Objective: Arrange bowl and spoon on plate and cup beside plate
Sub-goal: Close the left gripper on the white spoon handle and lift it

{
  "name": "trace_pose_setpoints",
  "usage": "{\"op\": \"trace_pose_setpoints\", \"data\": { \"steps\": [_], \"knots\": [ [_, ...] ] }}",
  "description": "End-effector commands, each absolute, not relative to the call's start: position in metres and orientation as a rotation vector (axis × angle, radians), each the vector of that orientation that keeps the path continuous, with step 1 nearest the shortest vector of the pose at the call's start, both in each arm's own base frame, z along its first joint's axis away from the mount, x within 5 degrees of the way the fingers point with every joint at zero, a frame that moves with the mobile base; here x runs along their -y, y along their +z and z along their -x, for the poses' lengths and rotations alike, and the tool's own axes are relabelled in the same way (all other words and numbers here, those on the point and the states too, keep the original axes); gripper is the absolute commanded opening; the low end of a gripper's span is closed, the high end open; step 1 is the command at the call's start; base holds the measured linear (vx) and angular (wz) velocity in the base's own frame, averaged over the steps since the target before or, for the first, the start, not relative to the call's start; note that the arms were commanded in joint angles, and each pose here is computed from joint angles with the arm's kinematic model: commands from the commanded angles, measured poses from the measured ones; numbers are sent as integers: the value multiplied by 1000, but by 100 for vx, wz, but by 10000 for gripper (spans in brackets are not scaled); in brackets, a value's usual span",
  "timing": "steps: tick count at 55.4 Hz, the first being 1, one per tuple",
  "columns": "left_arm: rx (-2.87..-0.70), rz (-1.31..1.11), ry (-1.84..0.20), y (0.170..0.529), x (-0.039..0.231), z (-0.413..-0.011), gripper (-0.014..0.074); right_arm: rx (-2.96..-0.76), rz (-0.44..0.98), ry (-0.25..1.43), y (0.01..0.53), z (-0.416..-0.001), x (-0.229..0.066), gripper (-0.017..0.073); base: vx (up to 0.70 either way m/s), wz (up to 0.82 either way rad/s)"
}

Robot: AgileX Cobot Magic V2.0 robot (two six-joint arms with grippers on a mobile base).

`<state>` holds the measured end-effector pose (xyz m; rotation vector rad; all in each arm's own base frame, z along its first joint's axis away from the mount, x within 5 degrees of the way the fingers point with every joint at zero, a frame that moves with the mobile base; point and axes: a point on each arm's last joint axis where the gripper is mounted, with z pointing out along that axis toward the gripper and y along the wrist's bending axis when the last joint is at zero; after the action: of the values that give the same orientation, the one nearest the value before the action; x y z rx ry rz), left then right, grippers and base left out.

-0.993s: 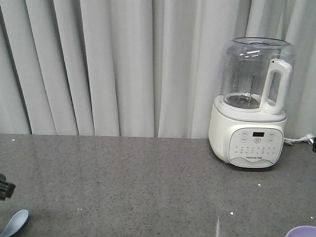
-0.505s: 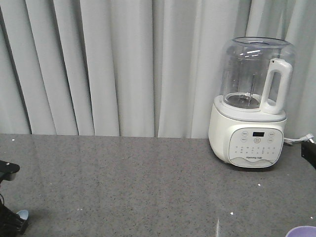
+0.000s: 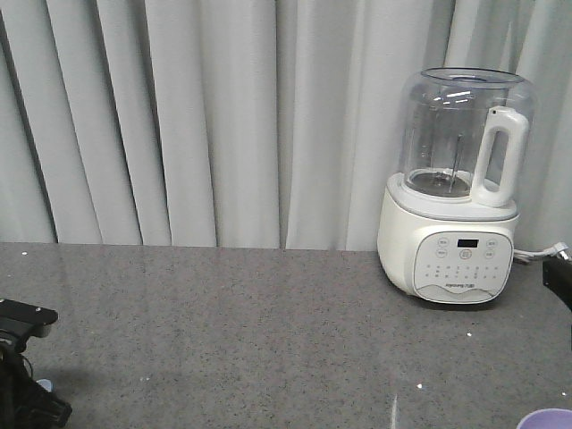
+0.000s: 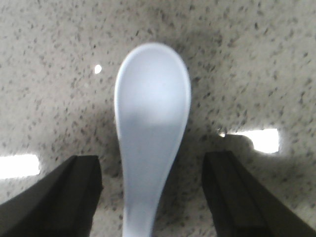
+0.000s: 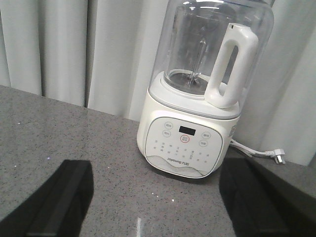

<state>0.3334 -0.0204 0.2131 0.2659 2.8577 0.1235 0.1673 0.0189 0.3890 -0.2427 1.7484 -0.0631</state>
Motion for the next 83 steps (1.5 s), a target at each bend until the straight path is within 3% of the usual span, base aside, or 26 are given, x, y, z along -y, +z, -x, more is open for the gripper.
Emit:
{"op": "trace_pose_setpoints", "data": {
  "steps": [1, 11, 24, 38, 51, 65, 73, 83],
  "knots": [
    [-2869, -266, 55, 208, 25, -336, 547, -1628, 253, -80, 409, -166, -19, 571, 0, 0],
    [-2909, -282, -37, 199, 31, -336, 415, -1624, 253, -80, 409, -166, -19, 571, 0, 0],
    [-2926, -278, -46, 199, 31, -334, -10, -1620, 253, -80, 409, -166, -19, 571, 0, 0],
    [-2831, -230, -102, 221, 35, -332, -8, -1617, 252, -80, 410, -165, -19, 571, 0, 0],
    [-2594, -267, -282, 290, 47, -318, -6, -1689, 238, -80, 414, -161, -17, 571, 0, 0],
    [-2288, -353, -387, 366, 65, -275, -1, -1921, 1, -130, 424, -145, 4, 571, 0, 0],
    [-2217, -388, -398, 384, 70, -257, 0, -2044, -192, -237, 411, -138, 22, 559, 0, 0],
    [-2195, -420, -411, 389, 76, -249, 0, -2191, -260, -346, 385, -152, 32, 515, 0, 0]
  ]
}}
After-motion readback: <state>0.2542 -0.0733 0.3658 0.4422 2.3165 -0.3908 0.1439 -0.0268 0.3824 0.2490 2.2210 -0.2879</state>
